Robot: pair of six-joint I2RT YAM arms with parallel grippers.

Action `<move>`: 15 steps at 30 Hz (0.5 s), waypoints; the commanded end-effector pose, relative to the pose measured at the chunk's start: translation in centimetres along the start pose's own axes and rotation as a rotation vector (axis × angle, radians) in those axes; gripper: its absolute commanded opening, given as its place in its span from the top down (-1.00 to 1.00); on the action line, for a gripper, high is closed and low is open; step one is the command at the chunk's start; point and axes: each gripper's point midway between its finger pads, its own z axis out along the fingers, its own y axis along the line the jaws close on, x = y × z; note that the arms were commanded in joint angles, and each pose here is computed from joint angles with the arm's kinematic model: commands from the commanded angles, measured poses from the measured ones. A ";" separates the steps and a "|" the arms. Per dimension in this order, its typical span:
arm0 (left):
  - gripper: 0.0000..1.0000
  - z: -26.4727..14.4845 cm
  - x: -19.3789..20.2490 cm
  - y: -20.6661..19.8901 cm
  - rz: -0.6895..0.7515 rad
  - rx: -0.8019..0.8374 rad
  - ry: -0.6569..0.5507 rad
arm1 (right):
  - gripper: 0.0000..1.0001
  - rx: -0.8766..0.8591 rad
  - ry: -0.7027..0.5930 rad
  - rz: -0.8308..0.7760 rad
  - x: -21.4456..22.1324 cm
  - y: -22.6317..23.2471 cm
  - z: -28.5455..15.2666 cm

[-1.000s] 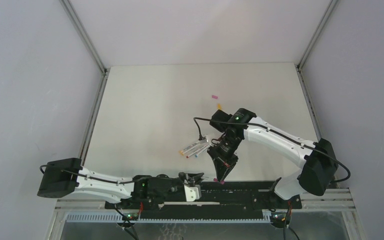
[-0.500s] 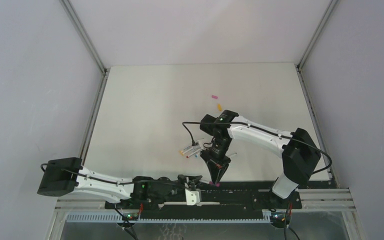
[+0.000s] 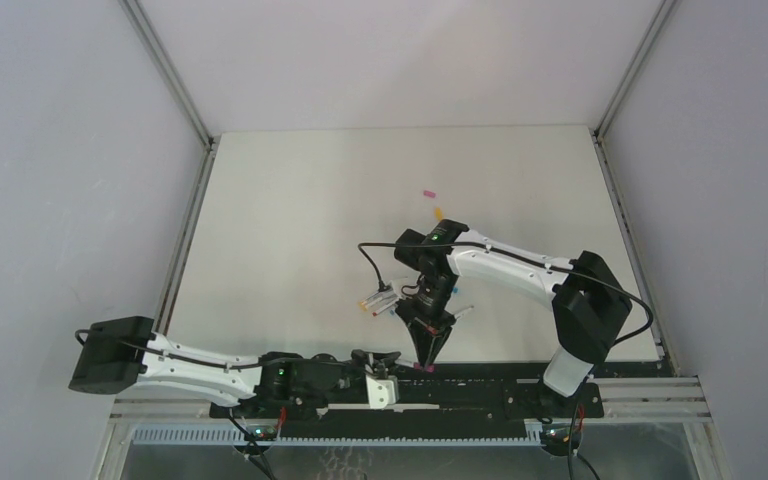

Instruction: Insert the pens into the pen caps

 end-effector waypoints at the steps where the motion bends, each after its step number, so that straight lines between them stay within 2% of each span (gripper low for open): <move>1: 1.00 -1.2 -10.7 3.6 -0.172 -0.104 -0.413 | 1.00 -0.009 -0.139 -0.208 -4.5 0.5 0.3; 6: 1.00 -2.0 -12.6 4.3 -0.196 -0.113 -0.495 | 1.00 -0.031 -0.143 -0.226 -4.8 0.9 0.4; 15: 1.00 -2.2 -14.1 5.1 -0.167 -0.136 -0.529 | 1.00 -0.031 -0.137 -0.234 -5.2 0.5 0.8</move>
